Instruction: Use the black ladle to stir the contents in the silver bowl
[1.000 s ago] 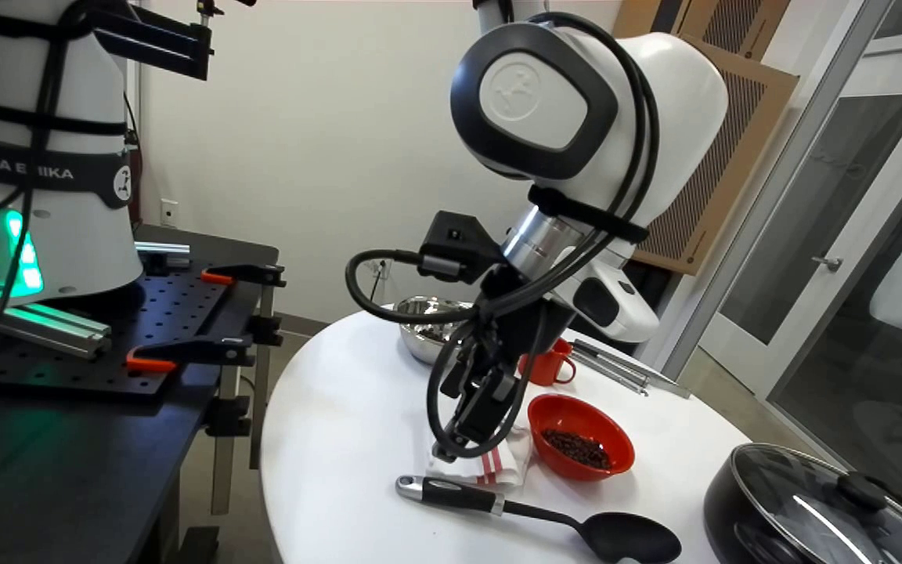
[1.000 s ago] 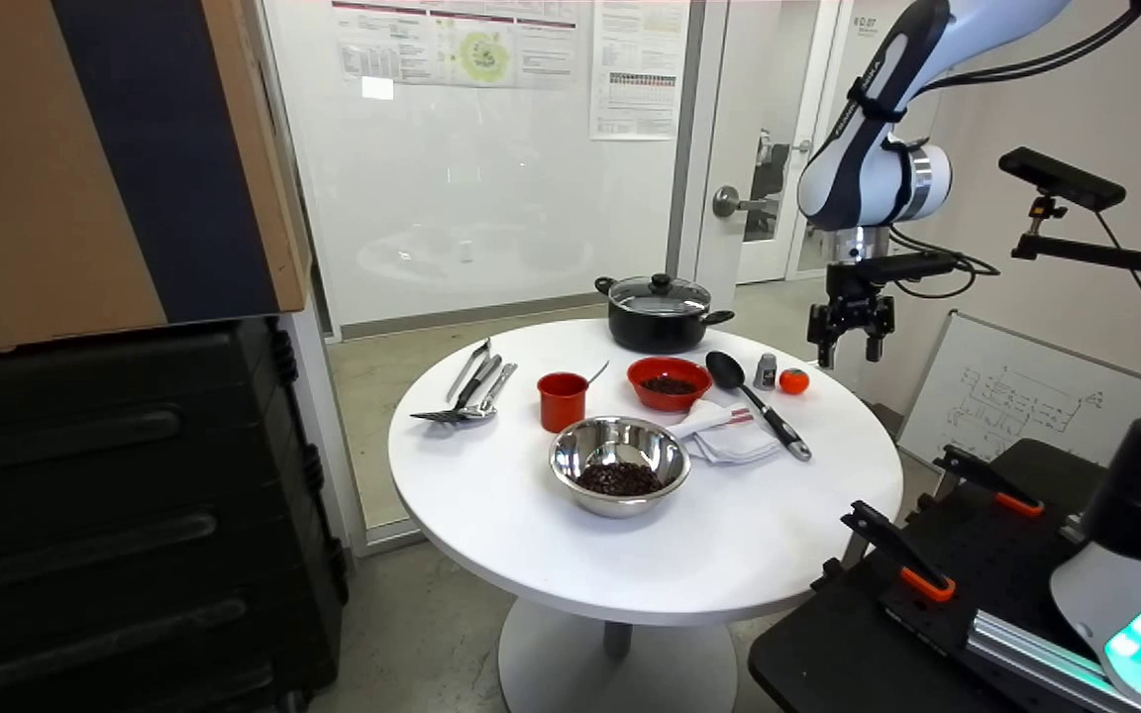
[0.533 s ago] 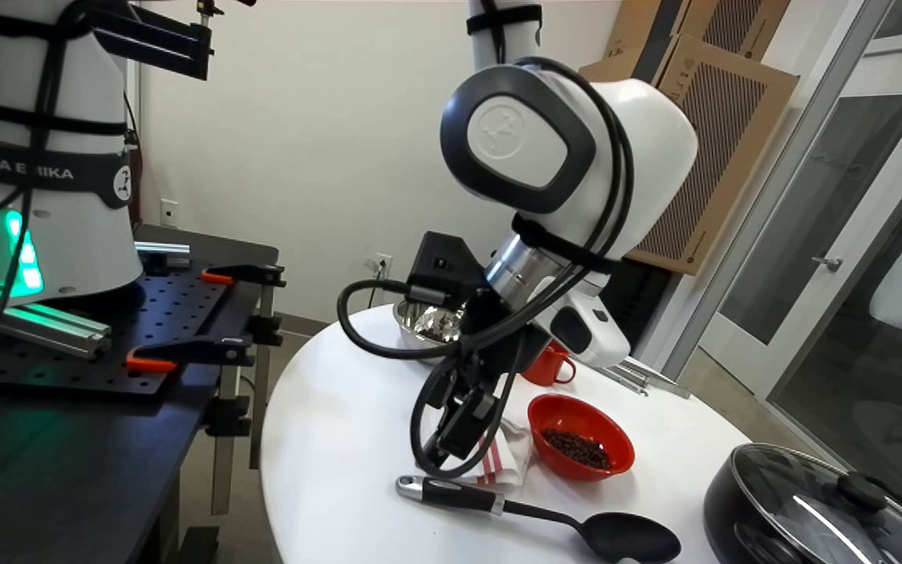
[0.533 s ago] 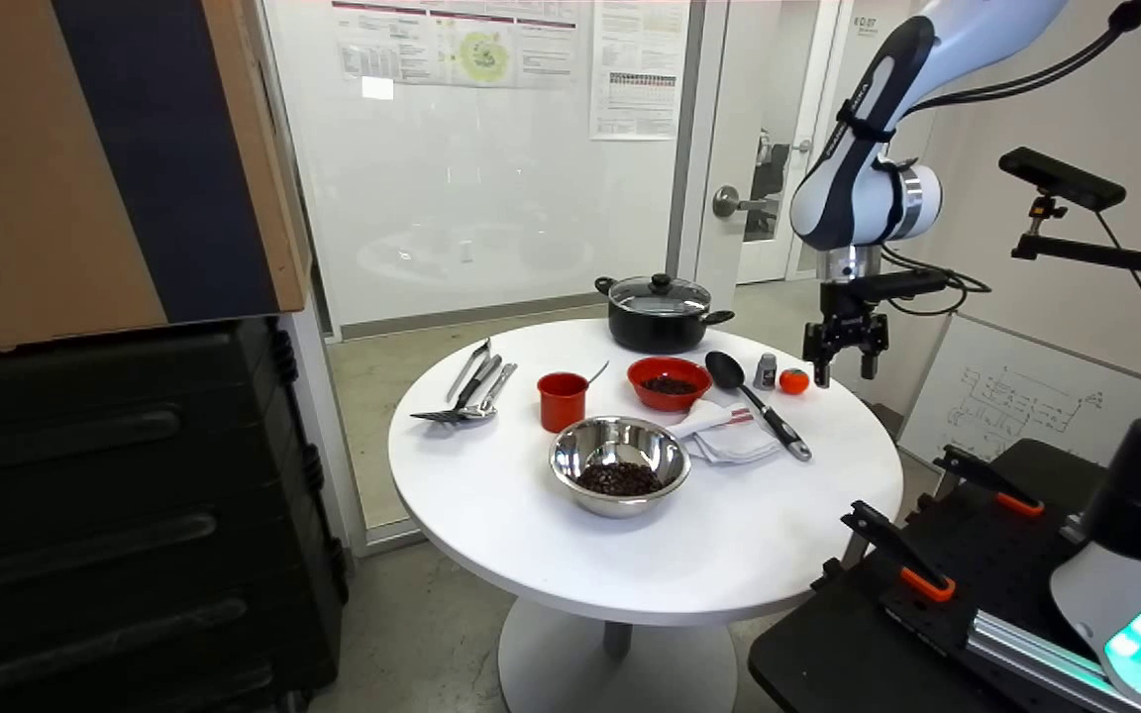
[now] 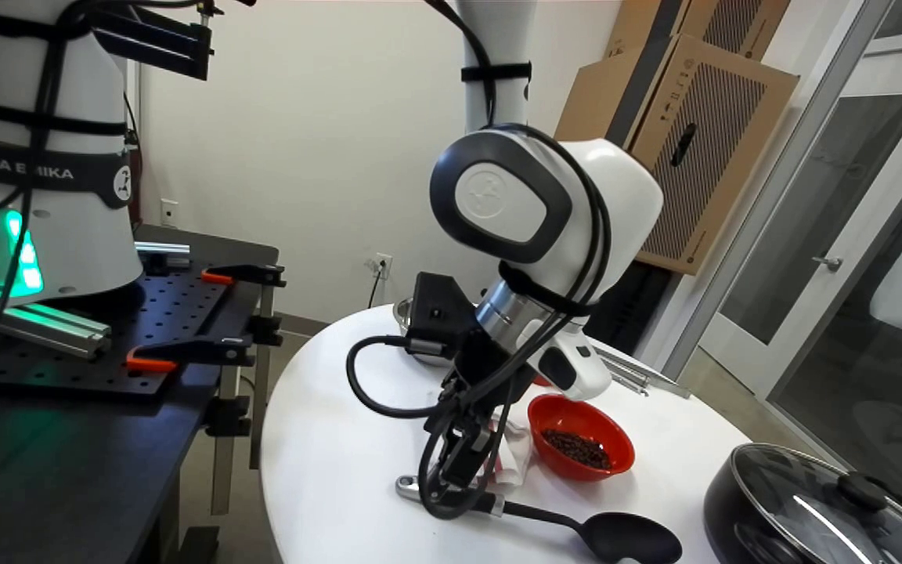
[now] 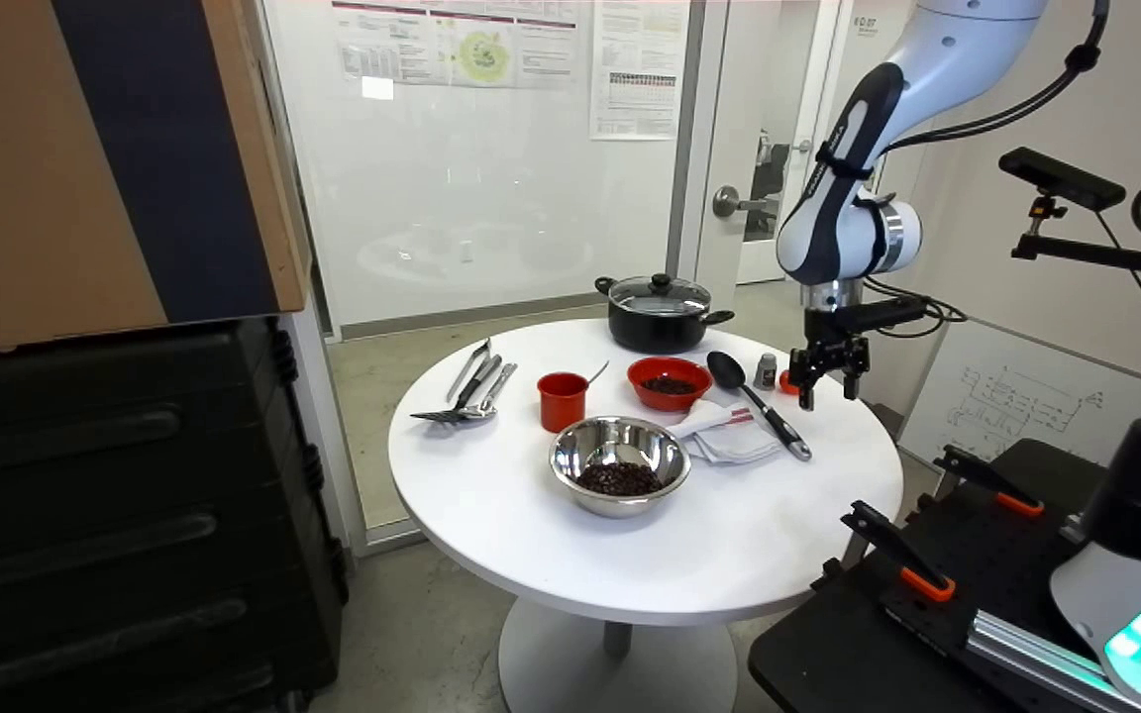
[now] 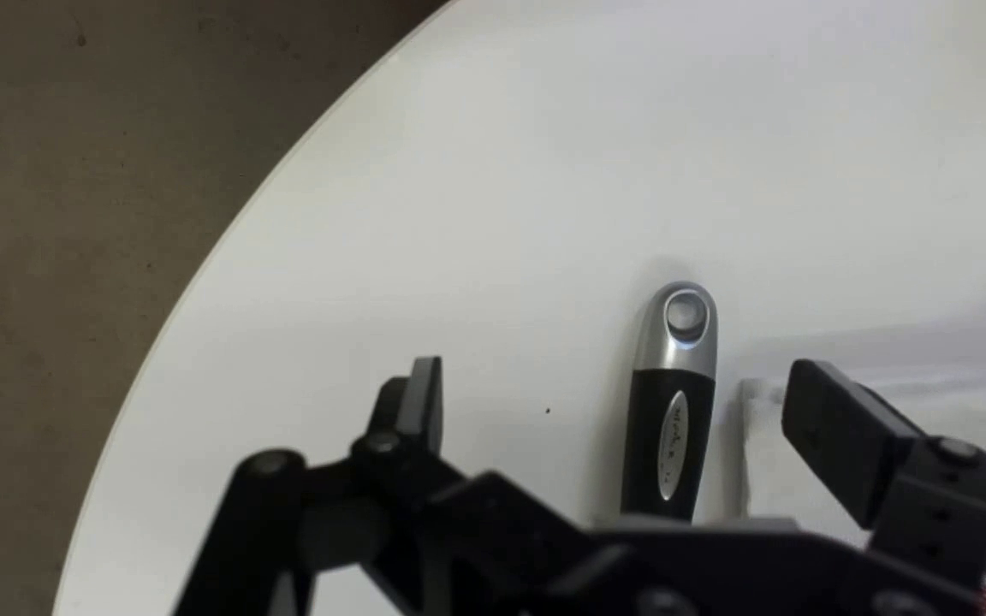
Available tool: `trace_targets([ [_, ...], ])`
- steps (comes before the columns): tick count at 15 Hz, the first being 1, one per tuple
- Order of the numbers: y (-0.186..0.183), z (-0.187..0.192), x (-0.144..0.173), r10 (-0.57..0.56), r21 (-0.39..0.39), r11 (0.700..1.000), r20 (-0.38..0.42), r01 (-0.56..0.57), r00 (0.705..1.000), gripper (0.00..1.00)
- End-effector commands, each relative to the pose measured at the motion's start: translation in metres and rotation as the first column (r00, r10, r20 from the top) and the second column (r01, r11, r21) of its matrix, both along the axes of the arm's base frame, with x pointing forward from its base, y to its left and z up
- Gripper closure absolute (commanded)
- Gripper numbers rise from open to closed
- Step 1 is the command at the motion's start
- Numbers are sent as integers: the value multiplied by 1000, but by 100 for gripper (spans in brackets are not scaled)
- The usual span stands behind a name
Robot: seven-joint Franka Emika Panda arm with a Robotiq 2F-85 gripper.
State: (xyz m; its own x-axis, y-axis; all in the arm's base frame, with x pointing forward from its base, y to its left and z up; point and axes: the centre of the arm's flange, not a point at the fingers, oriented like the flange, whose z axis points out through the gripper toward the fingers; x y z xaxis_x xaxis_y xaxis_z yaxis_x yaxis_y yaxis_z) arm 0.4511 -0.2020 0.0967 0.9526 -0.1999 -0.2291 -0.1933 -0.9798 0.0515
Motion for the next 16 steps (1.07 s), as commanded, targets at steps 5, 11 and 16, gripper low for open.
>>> trace_targets([
  [5, -1, -43, 24, -8, -36, 999, 33, 9, 999, 0],
  [11, 4, -63, 35, -33, -60, 998, 40, 35, 999, 0],
  [16, 10, -72, 44, -44, -73, 996, 45, 47, 998, 0],
])
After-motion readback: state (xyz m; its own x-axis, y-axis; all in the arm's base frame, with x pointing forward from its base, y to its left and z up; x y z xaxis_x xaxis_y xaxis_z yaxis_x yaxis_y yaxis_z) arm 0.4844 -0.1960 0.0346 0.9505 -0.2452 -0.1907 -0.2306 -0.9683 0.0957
